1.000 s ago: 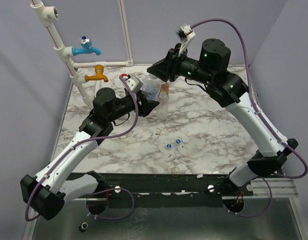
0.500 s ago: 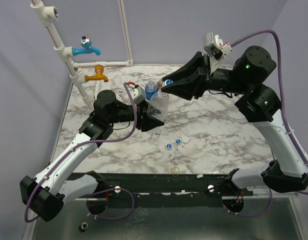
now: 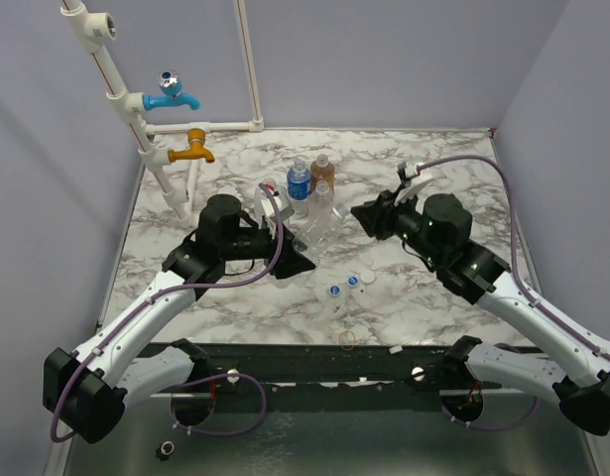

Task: Unscrew the bottle caps
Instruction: Place the bottle cap at the center of the board.

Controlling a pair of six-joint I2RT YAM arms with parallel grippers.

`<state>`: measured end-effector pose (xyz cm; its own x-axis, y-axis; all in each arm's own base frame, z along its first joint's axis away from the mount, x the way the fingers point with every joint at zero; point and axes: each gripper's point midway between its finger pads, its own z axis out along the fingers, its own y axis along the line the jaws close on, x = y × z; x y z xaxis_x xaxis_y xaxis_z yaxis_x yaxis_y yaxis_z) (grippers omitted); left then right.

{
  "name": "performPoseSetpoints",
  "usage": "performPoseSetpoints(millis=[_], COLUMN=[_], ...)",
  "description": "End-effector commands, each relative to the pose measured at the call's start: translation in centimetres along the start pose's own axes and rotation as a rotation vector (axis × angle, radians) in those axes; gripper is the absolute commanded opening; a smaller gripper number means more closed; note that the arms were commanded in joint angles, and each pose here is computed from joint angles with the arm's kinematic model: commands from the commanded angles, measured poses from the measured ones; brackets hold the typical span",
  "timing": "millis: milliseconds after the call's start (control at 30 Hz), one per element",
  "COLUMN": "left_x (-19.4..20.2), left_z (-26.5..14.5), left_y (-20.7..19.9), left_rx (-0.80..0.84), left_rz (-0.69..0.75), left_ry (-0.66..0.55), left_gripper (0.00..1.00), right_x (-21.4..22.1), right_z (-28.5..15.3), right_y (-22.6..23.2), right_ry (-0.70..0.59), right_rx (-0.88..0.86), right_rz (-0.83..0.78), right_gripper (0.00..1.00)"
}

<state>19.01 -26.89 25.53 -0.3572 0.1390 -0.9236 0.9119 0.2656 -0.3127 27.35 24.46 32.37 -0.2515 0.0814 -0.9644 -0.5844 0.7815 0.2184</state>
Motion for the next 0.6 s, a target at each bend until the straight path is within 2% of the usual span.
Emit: performPoseSetpoints(millis=[0,167,400,500,567], left_x=[-5.4,-5.4,-5.1,-5.1,-5.2], left_z=[-1.0,-1.2,-1.2,-1.1,-1.1], left_y=[-2.1,-2.3,-2.4,-2.3,-2.3], left_rx=[0.052,0.052,0.055,0.054,0.052], left_rz=[0.24,0.242,0.223,0.215,0.211], left_ry=[-0.168,-0.172,-0.171,-0.175,-0.179], left_gripper=[0.0,0.0,0.0,0.0,0.0], right_x=[10.1,17.2,22.3,25.0,25.2], right_z=[-0.3,-0.9,-1.9,-2.4,-2.0], right_y=[-5.6,-7.6,-9.4,-9.8,-9.4], right_ry=[0.124,0.226,0.324,0.364,0.361], right_rx=[0.246,0.331,0.435,0.461,0.435], right_rz=[0.086,0.152,0.201,0.249,0.249], right_gripper=[0.17,0.16,0.16,0.19,0.22])
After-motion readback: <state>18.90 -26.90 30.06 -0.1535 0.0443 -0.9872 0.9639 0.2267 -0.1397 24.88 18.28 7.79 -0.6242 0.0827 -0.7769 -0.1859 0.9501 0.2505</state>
